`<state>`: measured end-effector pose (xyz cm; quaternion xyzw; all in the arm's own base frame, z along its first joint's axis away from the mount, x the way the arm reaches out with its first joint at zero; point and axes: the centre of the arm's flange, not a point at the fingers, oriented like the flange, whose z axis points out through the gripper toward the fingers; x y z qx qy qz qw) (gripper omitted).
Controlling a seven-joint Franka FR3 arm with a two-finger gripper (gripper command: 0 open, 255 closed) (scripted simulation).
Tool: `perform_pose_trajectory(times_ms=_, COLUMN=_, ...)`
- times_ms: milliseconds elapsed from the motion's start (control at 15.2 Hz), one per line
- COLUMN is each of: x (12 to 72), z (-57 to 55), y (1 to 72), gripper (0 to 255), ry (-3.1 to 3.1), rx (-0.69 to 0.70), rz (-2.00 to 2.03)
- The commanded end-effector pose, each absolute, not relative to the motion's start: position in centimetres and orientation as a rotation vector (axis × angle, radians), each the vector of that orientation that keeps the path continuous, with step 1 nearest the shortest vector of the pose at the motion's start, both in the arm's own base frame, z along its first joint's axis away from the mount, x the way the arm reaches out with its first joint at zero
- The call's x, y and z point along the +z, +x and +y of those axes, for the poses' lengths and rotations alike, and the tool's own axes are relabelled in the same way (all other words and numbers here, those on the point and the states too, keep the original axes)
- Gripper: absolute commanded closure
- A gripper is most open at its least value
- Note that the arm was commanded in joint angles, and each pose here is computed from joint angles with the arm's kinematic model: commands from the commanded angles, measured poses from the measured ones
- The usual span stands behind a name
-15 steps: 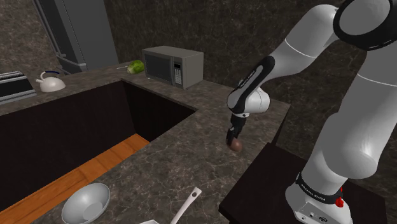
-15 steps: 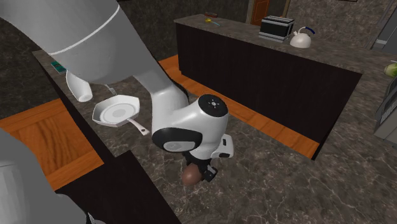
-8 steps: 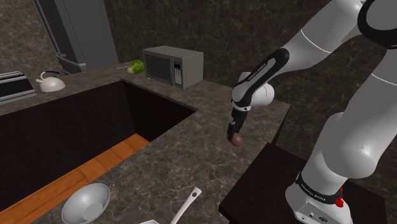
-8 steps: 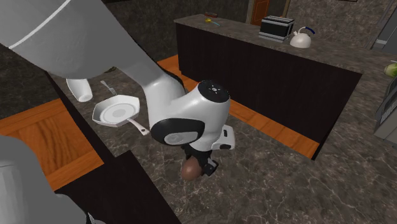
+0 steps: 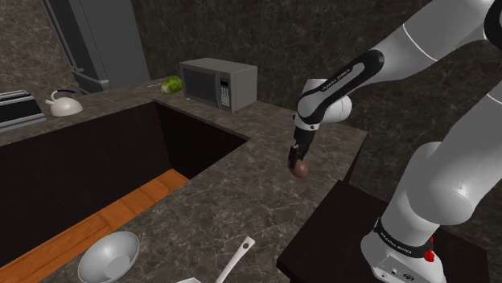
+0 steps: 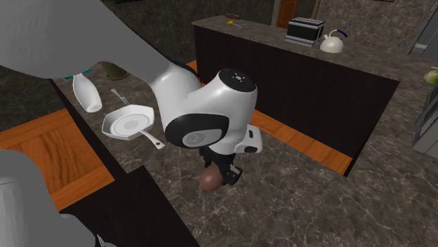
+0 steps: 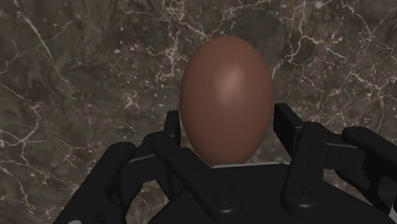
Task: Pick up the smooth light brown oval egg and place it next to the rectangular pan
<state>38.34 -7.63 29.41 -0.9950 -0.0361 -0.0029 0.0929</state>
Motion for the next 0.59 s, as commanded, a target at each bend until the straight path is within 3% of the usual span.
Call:
perform_pose_trajectory(times_ms=0, x=30.0, z=-6.4, y=38.8, gripper=255, ry=-2.954, rx=-0.008, rz=-0.107)
perform_pose_trajectory(times_ms=528, x=30.0, z=3.3, y=42.9, gripper=255, ry=-2.954, rx=-0.008, rz=-0.107)
